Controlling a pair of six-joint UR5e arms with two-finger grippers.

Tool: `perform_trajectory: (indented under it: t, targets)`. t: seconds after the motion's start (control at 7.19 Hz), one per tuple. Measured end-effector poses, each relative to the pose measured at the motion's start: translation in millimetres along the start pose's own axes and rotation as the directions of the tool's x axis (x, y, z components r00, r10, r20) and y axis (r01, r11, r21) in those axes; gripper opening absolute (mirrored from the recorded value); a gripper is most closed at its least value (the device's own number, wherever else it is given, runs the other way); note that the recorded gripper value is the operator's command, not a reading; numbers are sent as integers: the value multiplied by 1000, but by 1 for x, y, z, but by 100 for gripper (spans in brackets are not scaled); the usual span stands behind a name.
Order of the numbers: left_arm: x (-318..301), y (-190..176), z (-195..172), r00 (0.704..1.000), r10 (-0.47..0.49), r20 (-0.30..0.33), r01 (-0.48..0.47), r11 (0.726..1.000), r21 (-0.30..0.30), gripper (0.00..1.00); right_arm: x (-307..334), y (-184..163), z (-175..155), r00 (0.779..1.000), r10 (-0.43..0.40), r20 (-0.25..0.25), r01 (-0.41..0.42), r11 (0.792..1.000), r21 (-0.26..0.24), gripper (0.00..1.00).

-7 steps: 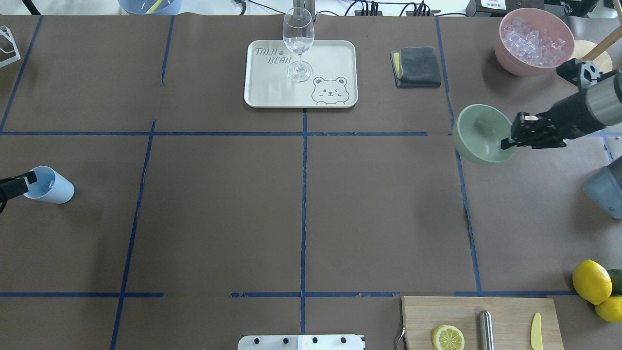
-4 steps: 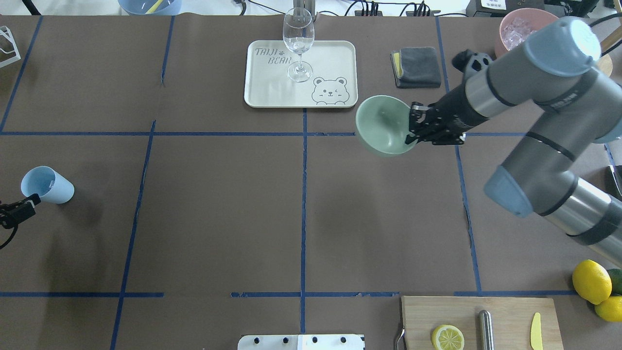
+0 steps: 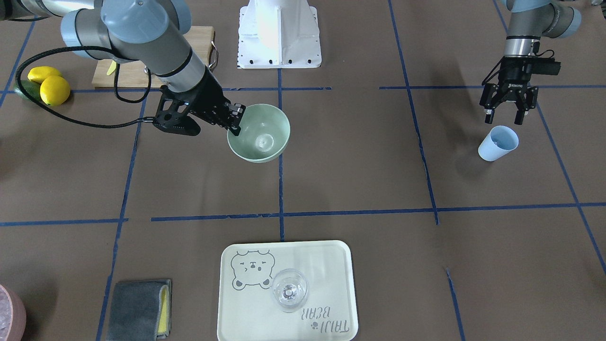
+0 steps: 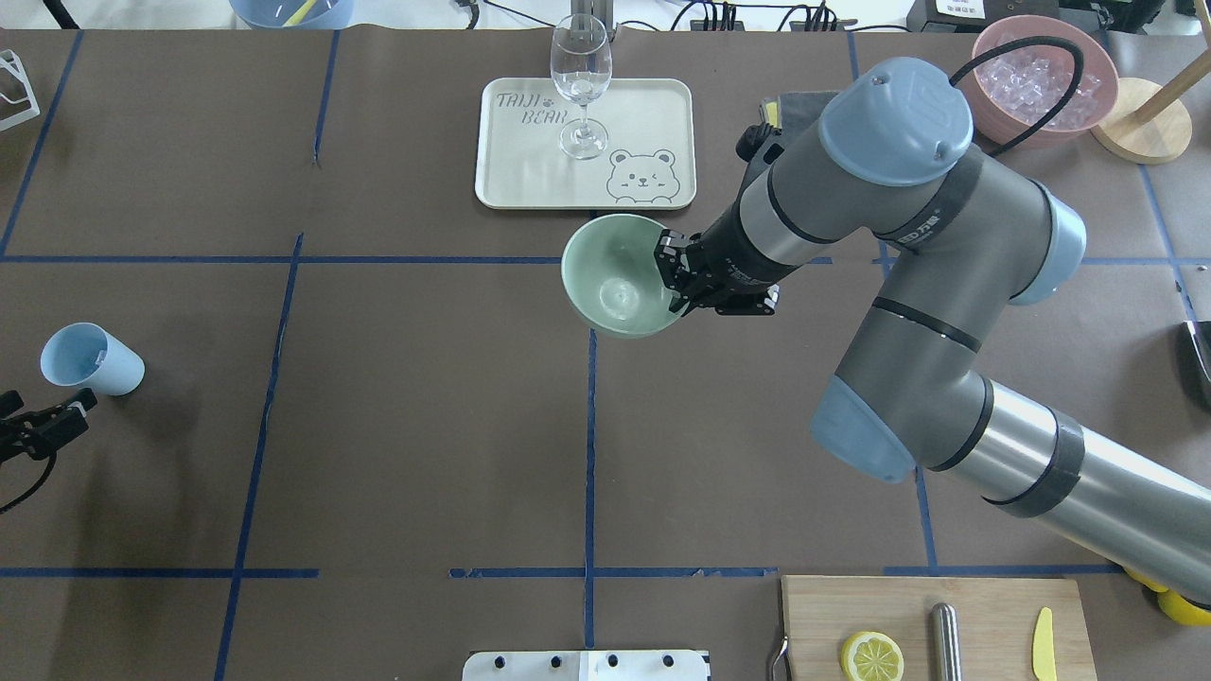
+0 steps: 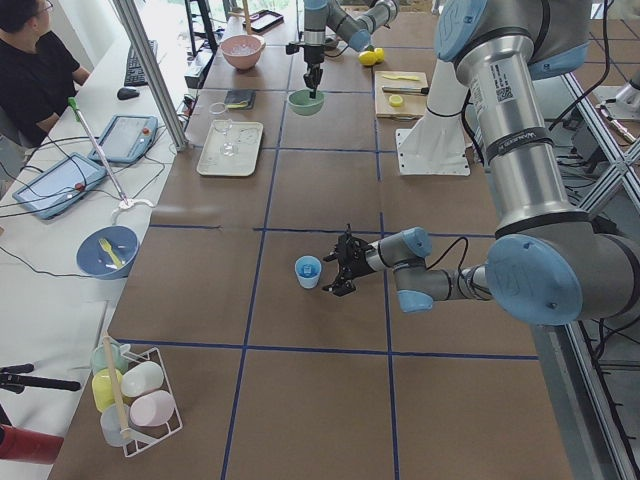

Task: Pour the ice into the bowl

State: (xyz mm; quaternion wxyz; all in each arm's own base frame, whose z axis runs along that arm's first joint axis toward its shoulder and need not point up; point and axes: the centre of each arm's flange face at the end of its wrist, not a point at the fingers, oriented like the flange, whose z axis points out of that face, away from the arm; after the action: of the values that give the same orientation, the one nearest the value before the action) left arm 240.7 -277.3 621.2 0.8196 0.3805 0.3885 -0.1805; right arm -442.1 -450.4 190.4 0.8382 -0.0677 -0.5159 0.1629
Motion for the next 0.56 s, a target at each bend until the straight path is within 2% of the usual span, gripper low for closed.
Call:
perform_trajectory:
  t: [0.28,0.56]
  targets:
    - [12,8,23,999,18,33,-21,996,83,99,-15,29,23,1000,-15,-19,16,1000,27,0]
    - [9,13,37,997,40,71,-50,987,151,99,-19,39,33,999,-21,-31,22,999,35,0]
